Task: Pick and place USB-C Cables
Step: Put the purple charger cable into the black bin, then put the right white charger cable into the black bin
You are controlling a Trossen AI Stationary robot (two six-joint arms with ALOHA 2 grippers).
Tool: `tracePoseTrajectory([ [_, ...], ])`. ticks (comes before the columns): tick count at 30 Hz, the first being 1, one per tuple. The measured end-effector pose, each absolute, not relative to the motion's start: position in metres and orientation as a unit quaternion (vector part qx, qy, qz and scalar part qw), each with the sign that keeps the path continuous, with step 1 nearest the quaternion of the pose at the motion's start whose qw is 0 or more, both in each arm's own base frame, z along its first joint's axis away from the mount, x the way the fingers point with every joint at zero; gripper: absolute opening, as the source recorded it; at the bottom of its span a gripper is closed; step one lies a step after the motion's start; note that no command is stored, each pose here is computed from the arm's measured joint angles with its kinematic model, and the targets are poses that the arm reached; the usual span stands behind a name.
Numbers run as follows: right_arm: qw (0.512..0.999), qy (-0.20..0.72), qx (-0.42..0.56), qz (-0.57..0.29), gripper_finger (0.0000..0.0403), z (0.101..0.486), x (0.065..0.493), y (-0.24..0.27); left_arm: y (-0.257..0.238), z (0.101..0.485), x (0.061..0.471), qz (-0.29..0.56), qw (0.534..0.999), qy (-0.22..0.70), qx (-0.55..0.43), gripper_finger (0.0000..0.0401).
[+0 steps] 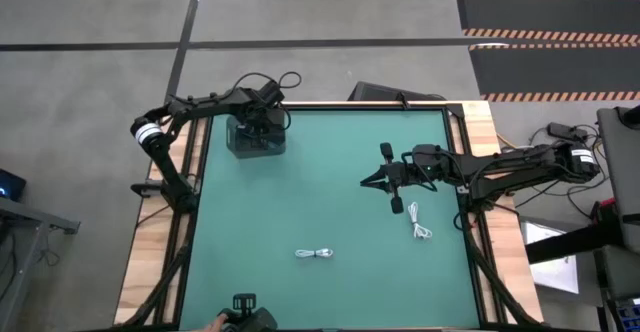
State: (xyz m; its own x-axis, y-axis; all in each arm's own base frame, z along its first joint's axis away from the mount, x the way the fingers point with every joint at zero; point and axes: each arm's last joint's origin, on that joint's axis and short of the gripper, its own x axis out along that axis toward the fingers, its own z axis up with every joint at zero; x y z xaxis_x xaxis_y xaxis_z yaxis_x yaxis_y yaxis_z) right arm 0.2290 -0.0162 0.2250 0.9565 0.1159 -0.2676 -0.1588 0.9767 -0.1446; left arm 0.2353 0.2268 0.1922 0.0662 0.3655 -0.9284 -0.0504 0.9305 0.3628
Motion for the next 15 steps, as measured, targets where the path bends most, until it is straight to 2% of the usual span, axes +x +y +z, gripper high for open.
tracePoseTrajectory([
  [8, 0.986, 0.13, -0.083, 0.07, 0.0013, 0.225, 0.229, -0.016, 0.227, 0.192, 0.235, 0.146, 0.72, 0.668, 0.118, 0.0109],
  [15, 0.986, 0.13, -0.084, 0.07, 0.0013, 0.225, 0.229, -0.016, 0.216, 0.204, 0.233, 0.167, 0.684, 0.695, 0.148, 0.0142],
])
